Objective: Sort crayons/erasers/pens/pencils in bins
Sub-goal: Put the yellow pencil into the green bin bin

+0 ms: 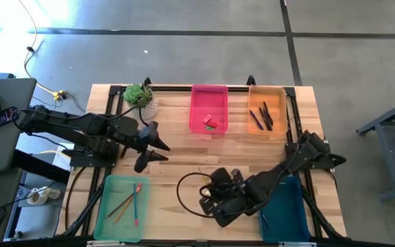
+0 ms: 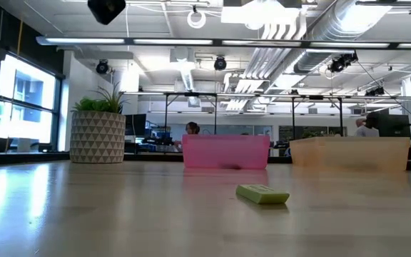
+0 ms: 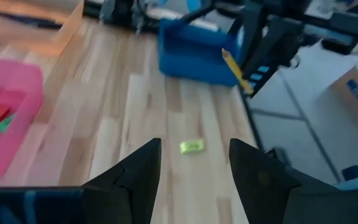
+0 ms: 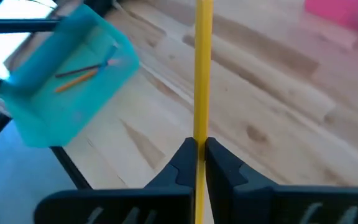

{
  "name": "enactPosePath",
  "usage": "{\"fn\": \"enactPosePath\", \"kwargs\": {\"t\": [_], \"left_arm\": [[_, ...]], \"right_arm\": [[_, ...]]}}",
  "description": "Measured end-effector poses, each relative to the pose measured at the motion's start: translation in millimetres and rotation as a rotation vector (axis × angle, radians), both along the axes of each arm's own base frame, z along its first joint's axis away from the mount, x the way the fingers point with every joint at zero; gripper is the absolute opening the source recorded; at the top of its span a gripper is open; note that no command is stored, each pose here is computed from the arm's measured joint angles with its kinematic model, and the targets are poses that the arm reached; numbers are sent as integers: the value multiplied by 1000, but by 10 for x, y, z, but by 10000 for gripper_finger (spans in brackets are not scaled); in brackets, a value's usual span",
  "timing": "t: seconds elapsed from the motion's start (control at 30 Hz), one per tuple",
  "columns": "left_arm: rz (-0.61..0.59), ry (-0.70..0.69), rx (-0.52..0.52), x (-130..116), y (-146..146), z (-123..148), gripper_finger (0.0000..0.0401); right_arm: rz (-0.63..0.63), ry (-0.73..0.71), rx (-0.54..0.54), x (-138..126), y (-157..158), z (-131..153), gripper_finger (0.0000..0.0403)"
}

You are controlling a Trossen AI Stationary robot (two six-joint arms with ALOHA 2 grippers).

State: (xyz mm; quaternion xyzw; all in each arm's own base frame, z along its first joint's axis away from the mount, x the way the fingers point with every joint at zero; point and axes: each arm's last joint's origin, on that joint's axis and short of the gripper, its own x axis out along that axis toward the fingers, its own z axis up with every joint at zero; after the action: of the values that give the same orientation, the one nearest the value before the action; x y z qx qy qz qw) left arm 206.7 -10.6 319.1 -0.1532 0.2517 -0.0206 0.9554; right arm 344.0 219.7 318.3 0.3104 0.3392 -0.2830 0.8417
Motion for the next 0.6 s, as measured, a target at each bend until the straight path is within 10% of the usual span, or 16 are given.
{"fn": "enactPosePath", "kwargs": {"t": [0.6], "left_arm": [[-79,-229,-50,425,-253,39,177]], "right_arm": [[219,-134,-233,190,-430,453,0]]}}
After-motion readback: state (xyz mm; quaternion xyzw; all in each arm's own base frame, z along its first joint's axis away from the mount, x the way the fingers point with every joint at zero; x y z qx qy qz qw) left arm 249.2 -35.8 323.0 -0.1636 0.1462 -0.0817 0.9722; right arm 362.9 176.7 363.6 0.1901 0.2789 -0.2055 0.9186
